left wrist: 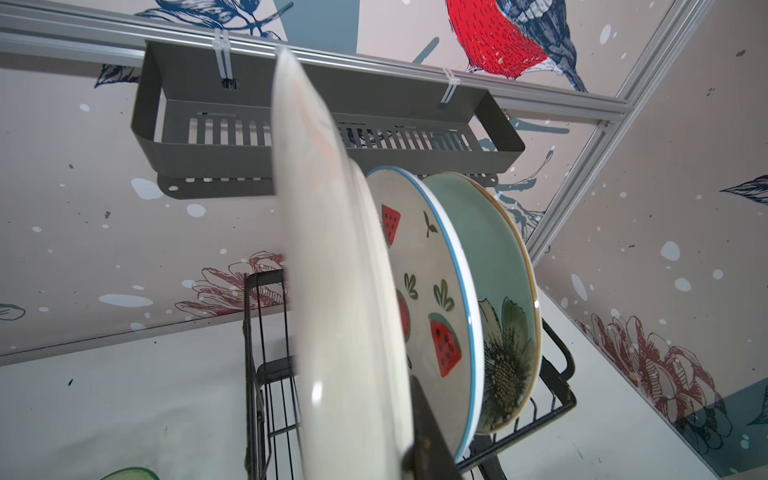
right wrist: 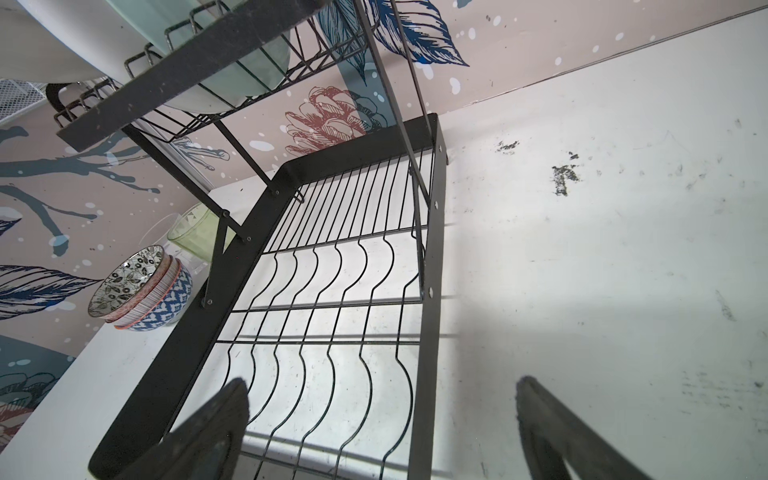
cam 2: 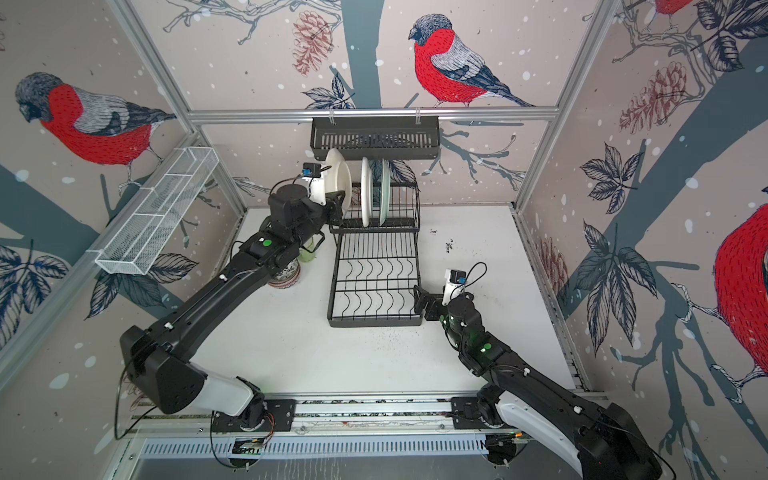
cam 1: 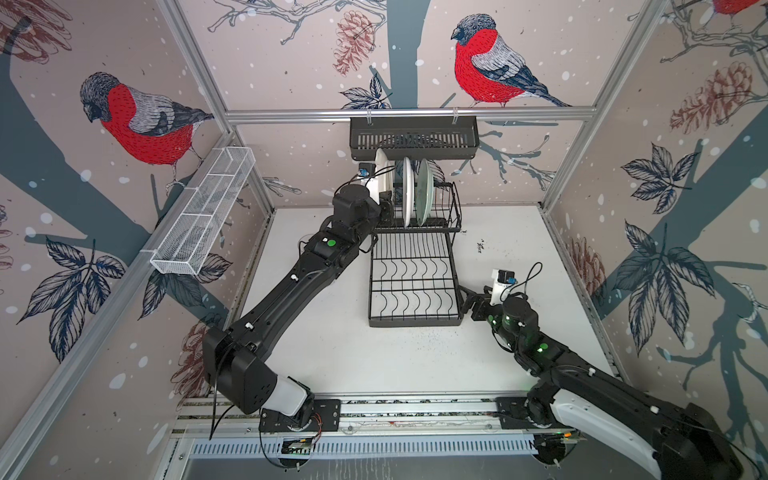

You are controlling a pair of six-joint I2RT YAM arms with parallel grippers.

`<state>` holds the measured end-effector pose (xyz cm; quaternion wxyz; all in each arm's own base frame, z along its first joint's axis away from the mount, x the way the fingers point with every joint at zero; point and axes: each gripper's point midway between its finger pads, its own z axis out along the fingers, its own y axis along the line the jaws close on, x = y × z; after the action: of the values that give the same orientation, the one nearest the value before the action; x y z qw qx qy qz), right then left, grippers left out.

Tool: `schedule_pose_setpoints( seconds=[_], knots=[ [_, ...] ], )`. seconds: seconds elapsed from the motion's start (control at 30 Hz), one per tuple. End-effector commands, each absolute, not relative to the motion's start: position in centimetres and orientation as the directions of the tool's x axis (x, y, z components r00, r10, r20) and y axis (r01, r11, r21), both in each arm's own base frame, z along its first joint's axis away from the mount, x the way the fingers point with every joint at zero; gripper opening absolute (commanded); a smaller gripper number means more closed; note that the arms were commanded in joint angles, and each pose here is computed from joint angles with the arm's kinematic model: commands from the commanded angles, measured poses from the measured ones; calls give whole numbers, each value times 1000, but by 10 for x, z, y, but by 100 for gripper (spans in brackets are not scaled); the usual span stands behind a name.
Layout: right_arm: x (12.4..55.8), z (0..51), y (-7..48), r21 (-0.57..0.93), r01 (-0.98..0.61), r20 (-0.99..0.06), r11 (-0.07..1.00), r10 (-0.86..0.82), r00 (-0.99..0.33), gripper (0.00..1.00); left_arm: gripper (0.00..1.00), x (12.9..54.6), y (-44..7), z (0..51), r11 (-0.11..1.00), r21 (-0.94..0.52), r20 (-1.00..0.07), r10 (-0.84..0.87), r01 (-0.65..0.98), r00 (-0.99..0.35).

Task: Unload the mixed dishes from the dish rack
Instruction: 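Lift the white plate up and out of the rack with the left gripper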

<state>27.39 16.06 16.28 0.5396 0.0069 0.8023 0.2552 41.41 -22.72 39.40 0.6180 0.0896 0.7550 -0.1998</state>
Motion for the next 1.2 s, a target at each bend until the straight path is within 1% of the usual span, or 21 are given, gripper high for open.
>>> schedule_pose_setpoints(
  seconds=[0.0,0.23,0.5,0.73,0.93,1.03,1.17],
  knots=[
    [274,170,164,444,-269,-850,855,307,-429,100,0,400,-219,438,876,-253,-967,-241,411,-82],
    [280,168,159,456,-204,-829,867,330,-451,99,0,370,-215,424,829,-305,-952,-283,469,-118],
    [277,162,168,498,-196,-782,845,341,-521,99,0,345,-210,408,799,-330,-944,-298,503,-146],
    [273,158,166,518,-178,-762,837,357,-540,99,0,321,-204,406,769,-339,-939,-313,541,-143],
    [270,157,162,520,-165,-759,838,365,-539,99,0,305,-203,395,751,-330,-943,-290,573,-163],
    [268,161,161,524,-174,-761,833,368,-534,99,0,299,-209,386,731,-323,-946,-260,600,-192],
    [266,166,160,536,-167,-742,828,367,-560,99,0,294,-223,365,710,-328,-944,-216,623,-251]
  ],
)
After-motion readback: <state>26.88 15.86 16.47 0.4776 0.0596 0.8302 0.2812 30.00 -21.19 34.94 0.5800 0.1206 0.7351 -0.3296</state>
